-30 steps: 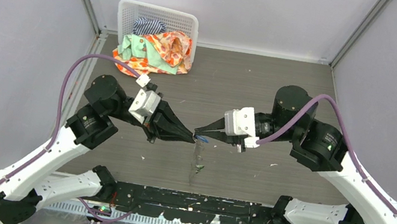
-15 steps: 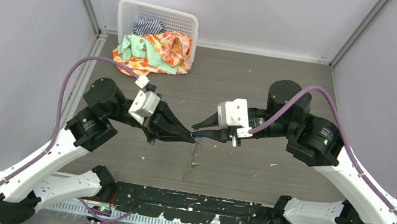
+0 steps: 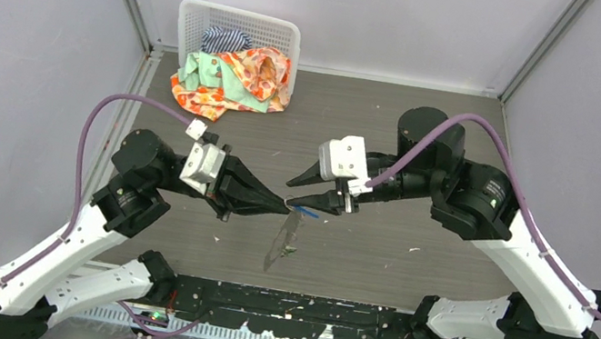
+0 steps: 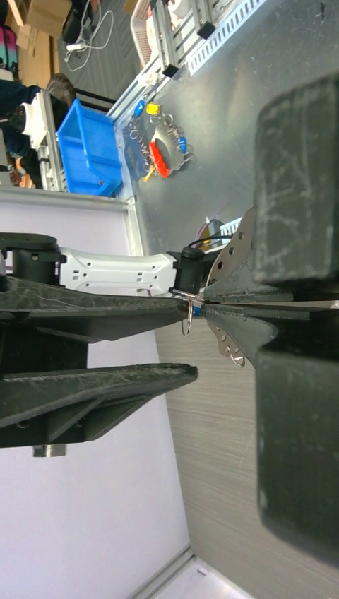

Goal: Put the keys on the keyring

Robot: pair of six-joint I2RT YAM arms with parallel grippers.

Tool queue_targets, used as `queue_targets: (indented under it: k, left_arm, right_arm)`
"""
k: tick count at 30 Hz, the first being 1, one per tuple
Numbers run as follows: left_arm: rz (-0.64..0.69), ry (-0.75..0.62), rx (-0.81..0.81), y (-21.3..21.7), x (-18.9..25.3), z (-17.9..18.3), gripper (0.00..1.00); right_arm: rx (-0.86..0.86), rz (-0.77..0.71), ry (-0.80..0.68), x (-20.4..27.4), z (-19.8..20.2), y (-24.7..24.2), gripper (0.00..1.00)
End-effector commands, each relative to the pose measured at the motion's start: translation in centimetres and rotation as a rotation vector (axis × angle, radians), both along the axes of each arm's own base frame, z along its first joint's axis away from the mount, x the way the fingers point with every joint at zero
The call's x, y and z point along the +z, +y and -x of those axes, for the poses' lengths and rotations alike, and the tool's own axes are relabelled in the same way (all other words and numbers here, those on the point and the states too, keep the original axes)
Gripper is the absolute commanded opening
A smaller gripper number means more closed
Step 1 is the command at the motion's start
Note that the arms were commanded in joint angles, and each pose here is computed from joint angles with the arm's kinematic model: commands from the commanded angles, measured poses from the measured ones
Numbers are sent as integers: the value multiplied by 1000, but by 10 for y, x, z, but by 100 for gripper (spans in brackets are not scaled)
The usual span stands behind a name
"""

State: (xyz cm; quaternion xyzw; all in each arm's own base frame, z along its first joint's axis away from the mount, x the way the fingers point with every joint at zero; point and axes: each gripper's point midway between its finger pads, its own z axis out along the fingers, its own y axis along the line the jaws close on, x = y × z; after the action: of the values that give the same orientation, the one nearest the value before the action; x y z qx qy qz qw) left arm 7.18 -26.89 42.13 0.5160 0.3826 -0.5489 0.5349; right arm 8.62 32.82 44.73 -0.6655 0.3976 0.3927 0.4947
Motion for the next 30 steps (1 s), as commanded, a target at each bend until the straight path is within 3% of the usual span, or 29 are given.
queue_targets:
  k: [1, 16, 30]
  left_arm:
    - [119, -72, 46, 10, 27, 3, 0]
    - [248, -93, 124, 30, 38, 9, 0]
    - [276, -51, 154, 36, 38, 9, 0]
  right_arm:
    - [25, -14, 35, 12, 6, 5, 34]
    - [74, 13, 69, 18, 1, 30, 35]
    - [61, -8, 59, 25, -10, 45, 45]
